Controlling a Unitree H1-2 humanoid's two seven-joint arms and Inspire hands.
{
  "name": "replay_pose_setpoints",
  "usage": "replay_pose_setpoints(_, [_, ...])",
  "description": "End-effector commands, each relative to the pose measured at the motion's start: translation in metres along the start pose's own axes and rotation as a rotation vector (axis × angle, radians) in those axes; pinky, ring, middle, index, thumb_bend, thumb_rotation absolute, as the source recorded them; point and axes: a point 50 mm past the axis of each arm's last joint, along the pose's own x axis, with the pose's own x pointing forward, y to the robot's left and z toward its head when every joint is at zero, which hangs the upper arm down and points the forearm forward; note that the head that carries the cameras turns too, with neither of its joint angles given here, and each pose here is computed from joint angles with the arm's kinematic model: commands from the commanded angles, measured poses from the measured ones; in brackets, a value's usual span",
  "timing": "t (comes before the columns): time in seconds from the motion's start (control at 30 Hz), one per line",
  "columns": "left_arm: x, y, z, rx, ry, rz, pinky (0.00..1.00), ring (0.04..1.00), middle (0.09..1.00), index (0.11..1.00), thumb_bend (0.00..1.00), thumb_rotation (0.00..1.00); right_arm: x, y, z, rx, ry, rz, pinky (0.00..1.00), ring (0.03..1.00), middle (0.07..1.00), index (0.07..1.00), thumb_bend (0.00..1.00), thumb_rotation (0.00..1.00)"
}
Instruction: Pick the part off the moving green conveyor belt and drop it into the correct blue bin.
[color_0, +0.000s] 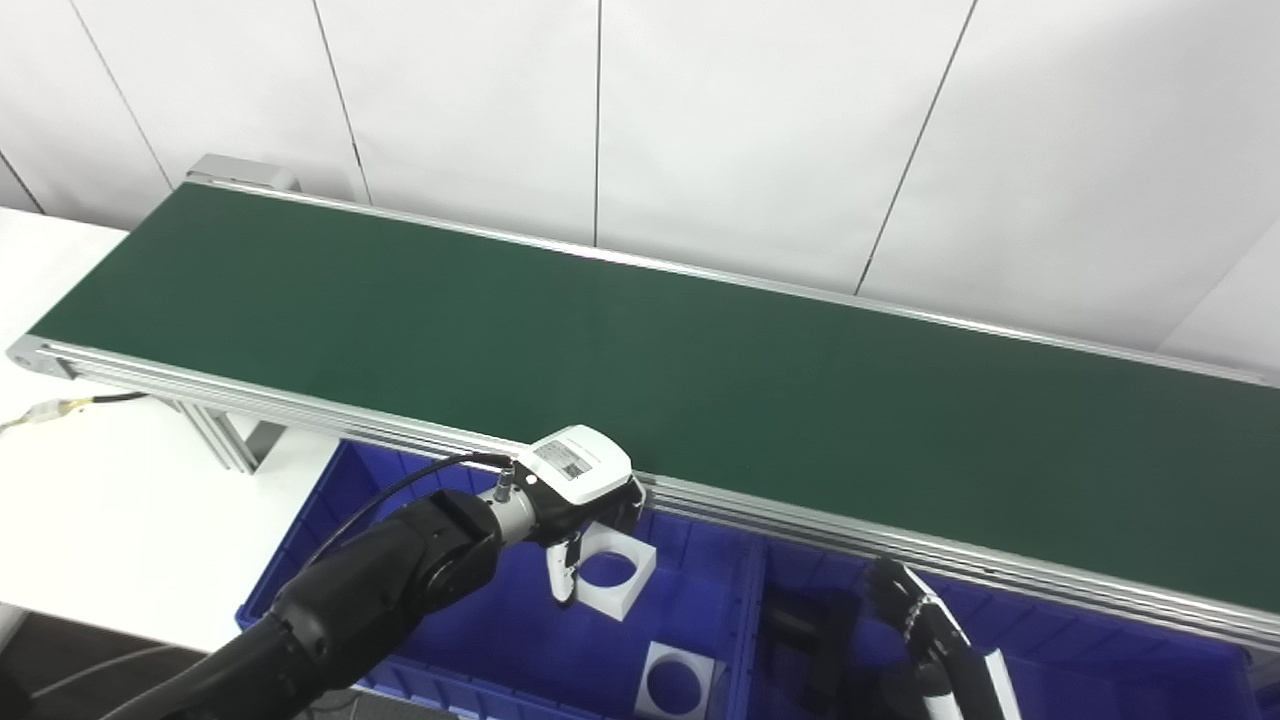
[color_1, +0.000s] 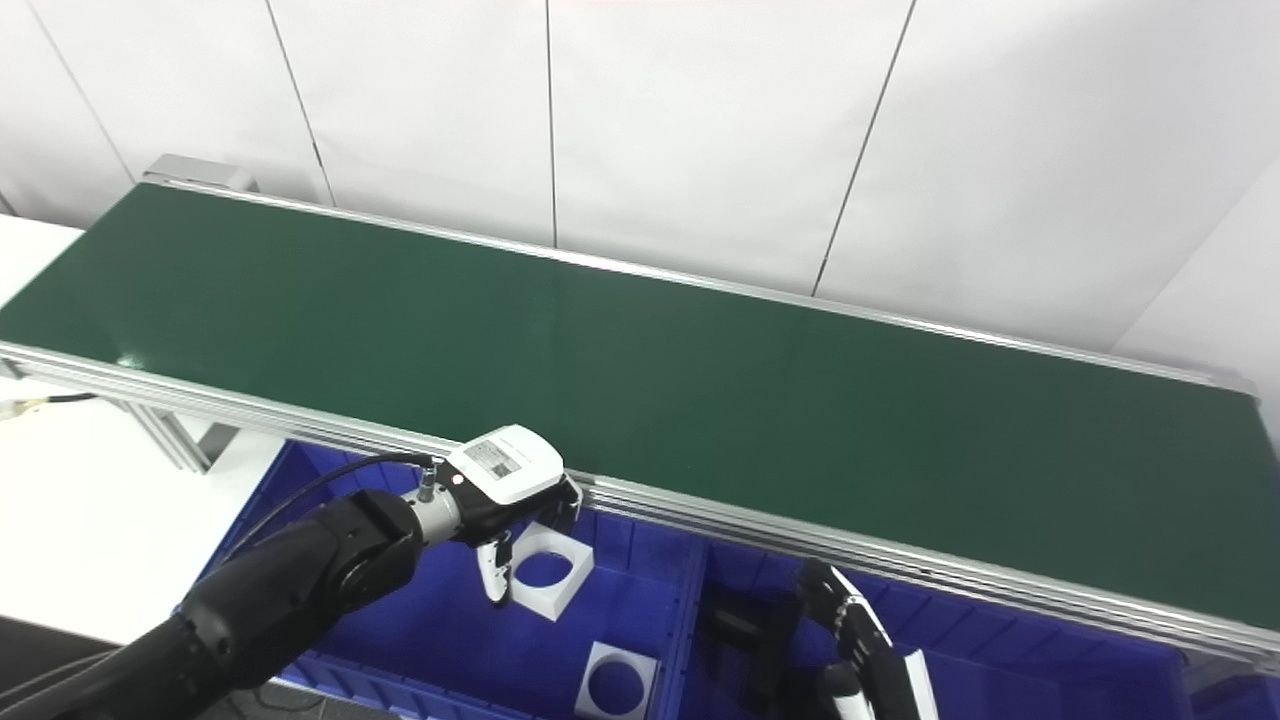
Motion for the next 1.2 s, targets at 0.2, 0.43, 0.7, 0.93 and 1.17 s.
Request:
replay_pose_setpoints(0.2, [-0.016,-0.002,0.007,-0.023,-0.018,-0.128,0.38,0.487,0.489,0.502,0.52,0.00,0.008,0.000,0.011,0.001,-0.084,-0.008,0.87,0.853,0.842,0.856,0.84,0.95])
replay_pose_setpoints(0.43, [-0.030,0.010,0.021,-0.007,-0.078,-0.121,0.38,0.475,0.476,0.516,0.52,0.00,0.009,-0.001,0.011,-0.003,-0.083,-0.008,0.86,0.853,0.842,0.855,0.84,0.95])
replay_pose_setpoints(0.7, [-0.050,0.020,0.038,0.000,-0.109,-0.099,0.33,0.423,0.450,0.534,0.52,0.00,0.010,-0.001,0.010,-0.007,-0.082,-0.009,0.86,0.853,0.844,0.857,0.85,0.95])
replay_pose_setpoints(0.93, [-0.050,0.004,0.038,-0.011,-0.104,-0.076,0.35,0.390,0.472,0.554,0.50,0.00,0.010,-0.002,0.010,-0.013,-0.081,-0.009,0.85,0.845,0.840,0.857,0.84,0.96])
replay_pose_setpoints(1.17, [-0.043,-0.016,0.027,-0.007,-0.041,-0.063,0.31,0.391,0.507,0.524,0.50,0.00,0.008,-0.003,0.011,-0.015,-0.083,-0.007,0.85,0.845,0.840,0.857,0.83,0.95])
